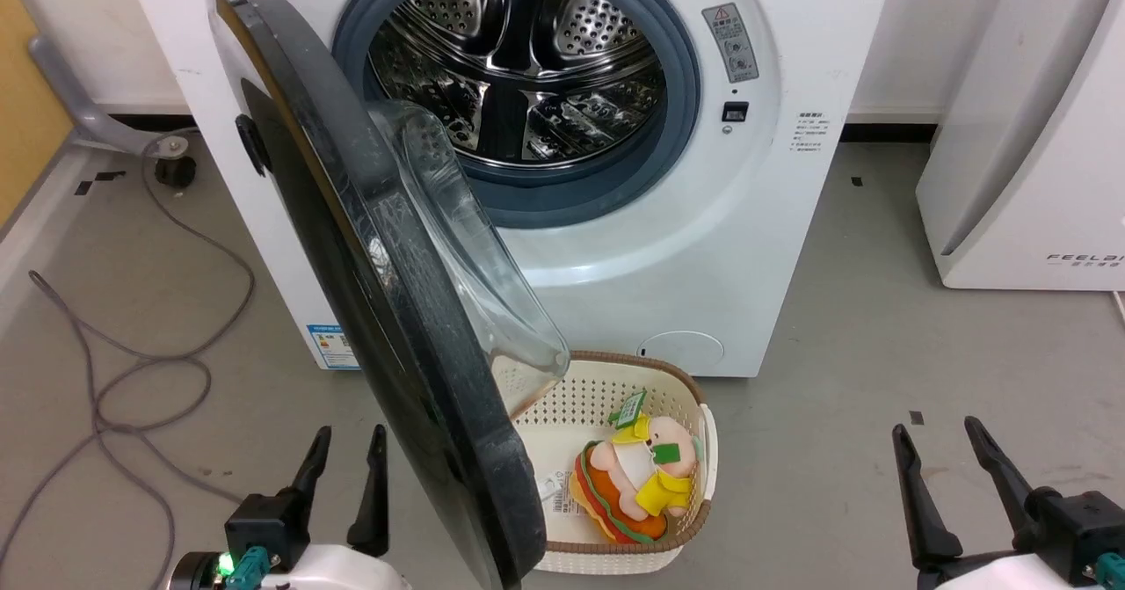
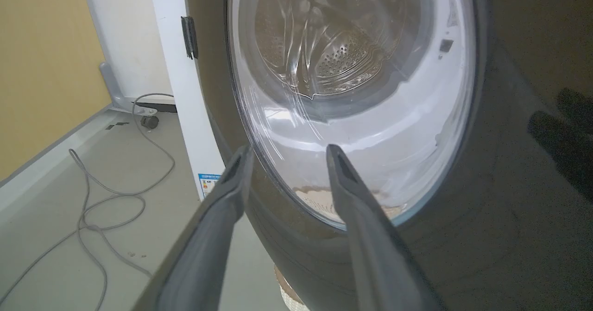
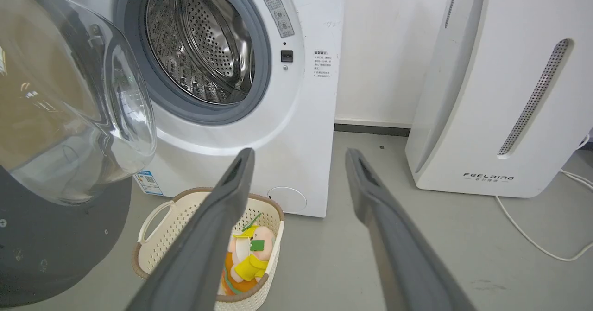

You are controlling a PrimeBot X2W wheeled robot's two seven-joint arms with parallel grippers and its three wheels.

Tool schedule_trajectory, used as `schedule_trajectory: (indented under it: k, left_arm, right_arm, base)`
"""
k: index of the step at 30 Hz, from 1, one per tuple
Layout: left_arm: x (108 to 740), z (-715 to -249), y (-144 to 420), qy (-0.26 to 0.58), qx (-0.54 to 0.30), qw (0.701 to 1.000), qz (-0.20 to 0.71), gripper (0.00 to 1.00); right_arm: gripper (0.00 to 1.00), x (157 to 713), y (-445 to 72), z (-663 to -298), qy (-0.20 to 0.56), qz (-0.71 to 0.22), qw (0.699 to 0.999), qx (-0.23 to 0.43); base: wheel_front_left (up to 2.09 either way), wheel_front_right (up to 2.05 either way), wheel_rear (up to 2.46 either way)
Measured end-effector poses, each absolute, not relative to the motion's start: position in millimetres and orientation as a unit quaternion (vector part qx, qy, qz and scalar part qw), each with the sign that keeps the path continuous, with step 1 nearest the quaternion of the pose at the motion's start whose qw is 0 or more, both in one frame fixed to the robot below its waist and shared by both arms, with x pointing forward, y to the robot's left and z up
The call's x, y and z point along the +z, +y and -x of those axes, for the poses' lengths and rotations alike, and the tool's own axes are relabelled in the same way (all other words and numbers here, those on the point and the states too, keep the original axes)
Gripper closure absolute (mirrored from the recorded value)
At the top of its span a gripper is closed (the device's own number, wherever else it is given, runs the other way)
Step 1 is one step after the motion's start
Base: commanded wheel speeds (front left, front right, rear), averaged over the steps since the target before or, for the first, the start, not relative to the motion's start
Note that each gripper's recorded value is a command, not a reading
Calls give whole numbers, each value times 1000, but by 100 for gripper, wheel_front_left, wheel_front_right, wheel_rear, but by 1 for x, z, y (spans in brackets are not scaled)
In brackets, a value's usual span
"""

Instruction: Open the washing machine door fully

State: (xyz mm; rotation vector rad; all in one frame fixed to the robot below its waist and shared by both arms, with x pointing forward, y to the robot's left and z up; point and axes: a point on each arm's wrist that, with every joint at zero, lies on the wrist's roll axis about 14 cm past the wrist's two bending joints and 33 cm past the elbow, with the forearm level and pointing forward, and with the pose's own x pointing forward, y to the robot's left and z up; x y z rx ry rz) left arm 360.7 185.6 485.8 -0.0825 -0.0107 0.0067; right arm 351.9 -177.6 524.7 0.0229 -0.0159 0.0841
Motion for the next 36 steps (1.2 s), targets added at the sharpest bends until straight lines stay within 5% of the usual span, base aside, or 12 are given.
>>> schedule_trajectory:
  k: [1,13,25,36]
  left_arm:
    - [486,-361,186,-5,3,999,41,100]
    - [508,-363,192,-41,12,998,42,100]
    - [622,-355,205,-218,23,976,17,100]
    - [739,-318,182,-405,-10,914,-26,100]
  right_arm:
    - [0,524,-178,-352,-7,-10,999,42]
    - [0,522,-177,-353,-4,-10,999,43]
    - [0,522,-177,-354,-4,-10,999,44]
    - [0,517,-176,-353,3,-11,999,45]
  base:
    - [0,0,0]
    - [0,0,0]
    - [0,0,0]
    - [0,0,0]
